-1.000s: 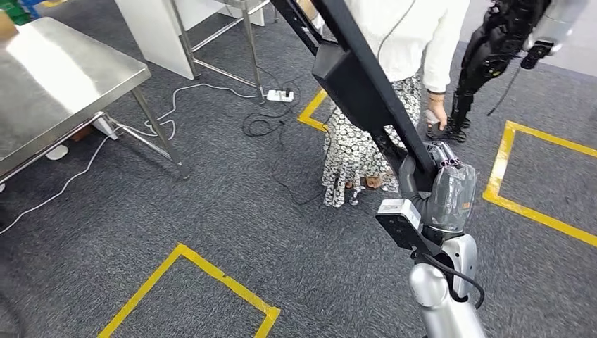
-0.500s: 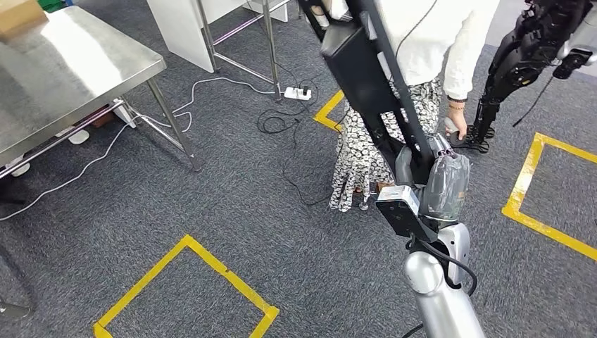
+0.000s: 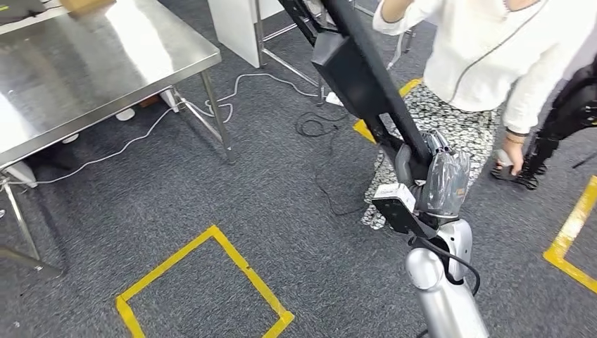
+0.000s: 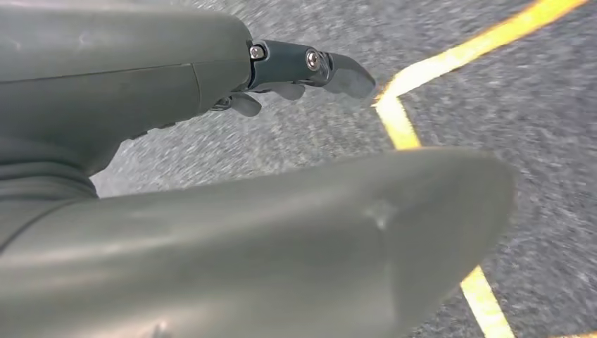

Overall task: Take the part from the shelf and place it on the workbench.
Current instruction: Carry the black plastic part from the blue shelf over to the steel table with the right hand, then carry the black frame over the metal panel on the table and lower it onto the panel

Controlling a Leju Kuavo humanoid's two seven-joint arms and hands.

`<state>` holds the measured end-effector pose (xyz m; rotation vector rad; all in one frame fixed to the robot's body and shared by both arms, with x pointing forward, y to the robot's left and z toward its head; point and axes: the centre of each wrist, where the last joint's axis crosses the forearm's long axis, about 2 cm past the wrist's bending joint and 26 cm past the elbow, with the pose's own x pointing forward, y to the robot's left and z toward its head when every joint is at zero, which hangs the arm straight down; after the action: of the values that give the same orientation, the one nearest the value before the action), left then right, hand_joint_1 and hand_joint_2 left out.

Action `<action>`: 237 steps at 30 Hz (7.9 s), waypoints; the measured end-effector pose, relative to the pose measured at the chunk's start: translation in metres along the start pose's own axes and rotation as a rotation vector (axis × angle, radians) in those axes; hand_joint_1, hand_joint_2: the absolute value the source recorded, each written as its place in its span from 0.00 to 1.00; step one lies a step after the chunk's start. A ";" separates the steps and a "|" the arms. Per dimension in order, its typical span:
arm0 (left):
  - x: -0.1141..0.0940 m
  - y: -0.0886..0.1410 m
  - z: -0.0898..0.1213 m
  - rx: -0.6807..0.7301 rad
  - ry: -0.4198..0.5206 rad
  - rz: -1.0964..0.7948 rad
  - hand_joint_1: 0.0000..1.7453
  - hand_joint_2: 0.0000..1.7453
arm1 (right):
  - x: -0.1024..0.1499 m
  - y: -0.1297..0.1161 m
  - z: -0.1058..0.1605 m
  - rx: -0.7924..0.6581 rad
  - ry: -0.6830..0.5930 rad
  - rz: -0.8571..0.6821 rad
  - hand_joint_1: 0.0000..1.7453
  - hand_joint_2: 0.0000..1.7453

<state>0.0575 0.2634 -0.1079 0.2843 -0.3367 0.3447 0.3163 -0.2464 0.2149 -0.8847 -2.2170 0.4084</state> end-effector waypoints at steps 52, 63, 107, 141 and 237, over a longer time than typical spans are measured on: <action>-0.002 0.000 0.001 0.018 0.007 0.009 0.00 0.00 | -0.018 0.003 -0.072 0.046 -0.043 -0.012 1.00 1.00; 0.009 -0.002 -0.002 -0.031 -0.018 0.002 0.00 0.00 | -0.027 0.000 -0.069 0.065 -0.016 0.008 1.00 1.00; -0.001 0.013 -0.004 0.020 -0.001 0.083 0.00 0.00 | -0.056 -0.037 -0.060 0.082 -0.031 0.061 1.00 1.00; 0.001 0.015 -0.005 0.034 0.004 0.098 0.00 0.00 | -0.052 -0.024 -0.069 0.102 -0.036 0.080 1.00 1.00; 0.002 0.010 -0.005 -0.086 -0.060 0.076 0.00 0.00 | -0.084 -0.136 -0.006 0.178 -0.049 0.824 1.00 1.00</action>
<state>0.0573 0.2743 -0.1091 0.1979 -0.4208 0.3955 0.3001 -0.4021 0.2467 -1.6742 -1.7258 0.9911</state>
